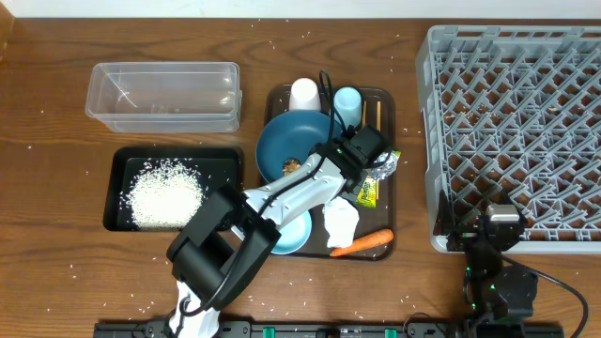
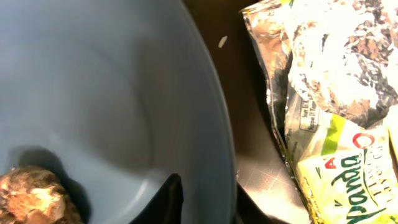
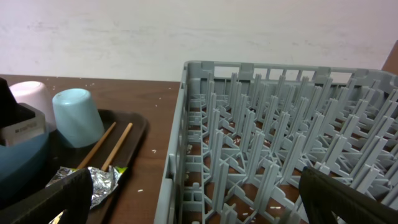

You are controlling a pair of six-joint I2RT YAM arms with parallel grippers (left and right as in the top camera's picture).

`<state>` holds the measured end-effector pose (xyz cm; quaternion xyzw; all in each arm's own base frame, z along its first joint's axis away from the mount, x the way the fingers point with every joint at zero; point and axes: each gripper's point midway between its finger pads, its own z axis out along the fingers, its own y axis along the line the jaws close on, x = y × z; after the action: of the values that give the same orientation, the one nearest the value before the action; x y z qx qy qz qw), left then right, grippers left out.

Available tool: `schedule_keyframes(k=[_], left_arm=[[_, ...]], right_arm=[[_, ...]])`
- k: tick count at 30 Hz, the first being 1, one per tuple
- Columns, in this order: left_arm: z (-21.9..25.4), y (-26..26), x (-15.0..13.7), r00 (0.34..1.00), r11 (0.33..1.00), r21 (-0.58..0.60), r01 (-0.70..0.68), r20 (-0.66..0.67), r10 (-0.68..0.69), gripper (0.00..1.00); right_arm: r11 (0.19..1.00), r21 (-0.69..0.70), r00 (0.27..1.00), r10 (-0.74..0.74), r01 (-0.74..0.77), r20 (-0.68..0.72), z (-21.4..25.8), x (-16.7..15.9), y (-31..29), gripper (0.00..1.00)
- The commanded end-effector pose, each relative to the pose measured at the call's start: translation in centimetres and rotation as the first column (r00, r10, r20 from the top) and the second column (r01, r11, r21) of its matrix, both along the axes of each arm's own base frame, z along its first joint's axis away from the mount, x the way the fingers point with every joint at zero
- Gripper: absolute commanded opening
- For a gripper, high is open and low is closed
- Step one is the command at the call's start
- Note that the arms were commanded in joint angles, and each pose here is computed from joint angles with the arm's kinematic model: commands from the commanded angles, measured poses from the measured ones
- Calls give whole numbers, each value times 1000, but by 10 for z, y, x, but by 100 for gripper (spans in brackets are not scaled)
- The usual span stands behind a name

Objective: Sort waste into correct bins and load items into the dishwasher rack
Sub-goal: 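Grasp the rim of the teal plate with the left gripper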

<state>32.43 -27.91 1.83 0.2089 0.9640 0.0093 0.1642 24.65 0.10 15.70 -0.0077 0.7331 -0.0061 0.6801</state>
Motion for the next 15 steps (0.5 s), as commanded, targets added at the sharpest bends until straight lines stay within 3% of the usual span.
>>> schedule_keyframes(k=[1,15], left_arm=[[-2,7,-1,1000,1000,26,-3,4,3,10],[35,4,-2,999,1000,-20,3,50,-2,6]], right_arm=[[1000,-8,1000,3,-3,0,0,0,1,99],[1000,-8,1000,3,-3,0,0,0,1,99]])
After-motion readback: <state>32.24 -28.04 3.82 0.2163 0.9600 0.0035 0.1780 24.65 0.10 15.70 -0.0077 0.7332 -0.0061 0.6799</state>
